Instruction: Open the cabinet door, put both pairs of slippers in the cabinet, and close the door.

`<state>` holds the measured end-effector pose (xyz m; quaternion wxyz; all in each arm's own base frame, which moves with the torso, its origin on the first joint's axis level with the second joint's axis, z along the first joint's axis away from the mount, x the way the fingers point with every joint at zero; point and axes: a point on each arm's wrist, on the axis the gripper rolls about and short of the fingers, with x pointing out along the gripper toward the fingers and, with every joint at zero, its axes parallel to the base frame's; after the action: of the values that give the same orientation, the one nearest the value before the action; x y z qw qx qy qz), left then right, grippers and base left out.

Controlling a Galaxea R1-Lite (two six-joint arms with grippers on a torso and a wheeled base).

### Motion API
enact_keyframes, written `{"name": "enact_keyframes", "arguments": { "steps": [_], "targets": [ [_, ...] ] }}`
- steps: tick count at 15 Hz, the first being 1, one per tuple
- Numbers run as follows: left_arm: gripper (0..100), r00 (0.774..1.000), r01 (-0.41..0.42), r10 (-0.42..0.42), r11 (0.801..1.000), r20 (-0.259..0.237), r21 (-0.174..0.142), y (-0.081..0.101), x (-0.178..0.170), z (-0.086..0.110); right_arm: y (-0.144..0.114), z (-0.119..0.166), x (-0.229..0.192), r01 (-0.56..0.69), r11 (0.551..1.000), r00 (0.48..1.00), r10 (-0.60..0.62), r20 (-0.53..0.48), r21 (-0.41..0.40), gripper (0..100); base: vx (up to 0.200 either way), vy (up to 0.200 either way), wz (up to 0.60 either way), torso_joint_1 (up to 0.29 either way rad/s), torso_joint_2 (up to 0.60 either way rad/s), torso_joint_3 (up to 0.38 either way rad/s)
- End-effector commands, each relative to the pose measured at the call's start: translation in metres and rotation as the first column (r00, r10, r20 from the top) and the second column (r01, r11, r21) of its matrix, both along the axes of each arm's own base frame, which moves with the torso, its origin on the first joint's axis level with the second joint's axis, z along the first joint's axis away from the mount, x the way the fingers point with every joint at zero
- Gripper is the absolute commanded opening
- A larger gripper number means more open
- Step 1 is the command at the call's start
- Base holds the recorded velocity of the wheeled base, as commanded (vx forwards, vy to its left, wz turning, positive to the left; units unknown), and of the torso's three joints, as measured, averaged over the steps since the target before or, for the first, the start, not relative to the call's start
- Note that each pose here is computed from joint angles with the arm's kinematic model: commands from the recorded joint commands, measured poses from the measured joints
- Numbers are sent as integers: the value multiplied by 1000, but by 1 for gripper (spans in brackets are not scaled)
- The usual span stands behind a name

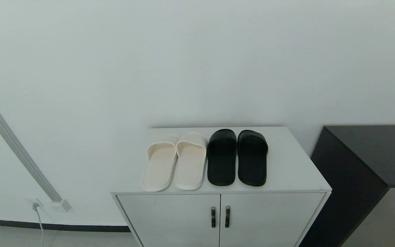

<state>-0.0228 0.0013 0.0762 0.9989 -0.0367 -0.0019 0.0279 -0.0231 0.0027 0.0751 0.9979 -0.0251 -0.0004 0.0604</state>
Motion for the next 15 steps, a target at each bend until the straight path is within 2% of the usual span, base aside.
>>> {"name": "enact_keyframes", "arguments": {
  "steps": [1, 6, 7, 8, 10, 13, 15],
  "targets": [
    [0, 1000, -1, 1, 1000, 0, 0, 0, 0, 0, 0, 0, 0, 0, 1000, 1000, 0, -1, 0, 100, 0, 0, 0, 0, 0, 0],
    [0, 1000, -1, 1, 1000, 0, 3, 0, 0, 0, 0, 4, -1, 10, 1000, 1000, -10, 15, -5, 100, 0, 0, 0, 0, 0, 0],
    [0, 1000, -1, 1, 1000, -1, 12, 0, 0, 0, 0, 59, -10, -1, 998, 993, -7, 117, 67, 100, 0, 0, 0, 0, 0, 0],
    [0, 1000, 1, -1, 1000, -1, 15, 0, 0, 0, 0, 89, -11, -14, 990, 996, 1, 90, 139, 100, 0, 0, 0, 0, 0, 0],
    [0, 1000, -1, 1, 1000, -1, 15, 0, 0, 0, 1, 85, 20, -52, 996, 992, 60, -114, 73, 100, 0, 0, 0, 0, 0, 0],
    [0, 1000, 1, -1, 1000, -1, 17, 0, 0, 0, 4, 84, 69, -129, 989, 956, 144, -255, 76, 100, 0, 0, 0, 0, 0, 0],
    [0, 1000, 1, -1, 1000, -1, 17, 0, 0, 0, 16, 84, 101, -214, 975, 927, 221, -303, 56, 100, 0, 0, 0, 0, 0, 0]
  ]
}}
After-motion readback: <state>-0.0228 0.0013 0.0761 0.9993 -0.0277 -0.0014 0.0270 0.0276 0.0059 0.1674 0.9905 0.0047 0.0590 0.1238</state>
